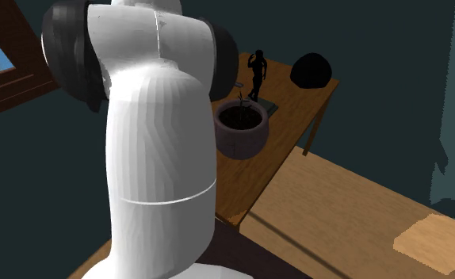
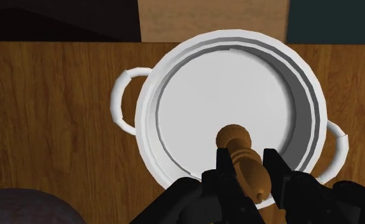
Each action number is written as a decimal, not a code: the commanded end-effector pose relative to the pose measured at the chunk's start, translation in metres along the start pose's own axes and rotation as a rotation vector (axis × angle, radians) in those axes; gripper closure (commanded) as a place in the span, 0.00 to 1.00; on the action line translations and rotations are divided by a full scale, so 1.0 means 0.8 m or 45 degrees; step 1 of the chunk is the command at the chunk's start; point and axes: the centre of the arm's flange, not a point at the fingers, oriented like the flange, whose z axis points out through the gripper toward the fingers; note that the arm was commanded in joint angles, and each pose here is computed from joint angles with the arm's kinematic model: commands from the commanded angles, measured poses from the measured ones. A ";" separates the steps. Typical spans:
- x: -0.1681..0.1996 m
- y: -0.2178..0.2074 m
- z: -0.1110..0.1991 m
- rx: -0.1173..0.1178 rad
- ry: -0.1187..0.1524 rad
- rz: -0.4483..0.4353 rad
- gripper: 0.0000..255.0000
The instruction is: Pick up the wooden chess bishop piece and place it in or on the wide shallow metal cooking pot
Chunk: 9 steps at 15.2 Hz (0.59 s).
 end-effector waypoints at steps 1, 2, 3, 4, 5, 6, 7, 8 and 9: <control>0.001 0.002 0.012 0.000 0.000 0.000 1.00; 0.001 0.002 0.018 0.000 0.000 0.000 1.00; 0.002 0.001 0.025 0.000 0.000 0.000 1.00; 0.002 0.001 0.031 0.000 0.000 0.000 1.00; 0.003 0.001 0.038 0.000 0.000 0.000 1.00; 0.003 0.001 0.044 0.000 0.000 0.000 1.00; 0.004 0.001 0.051 0.000 0.000 0.000 1.00; 0.004 0.000 0.058 0.000 0.000 0.000 1.00; 0.004 0.000 0.058 0.000 0.000 0.000 1.00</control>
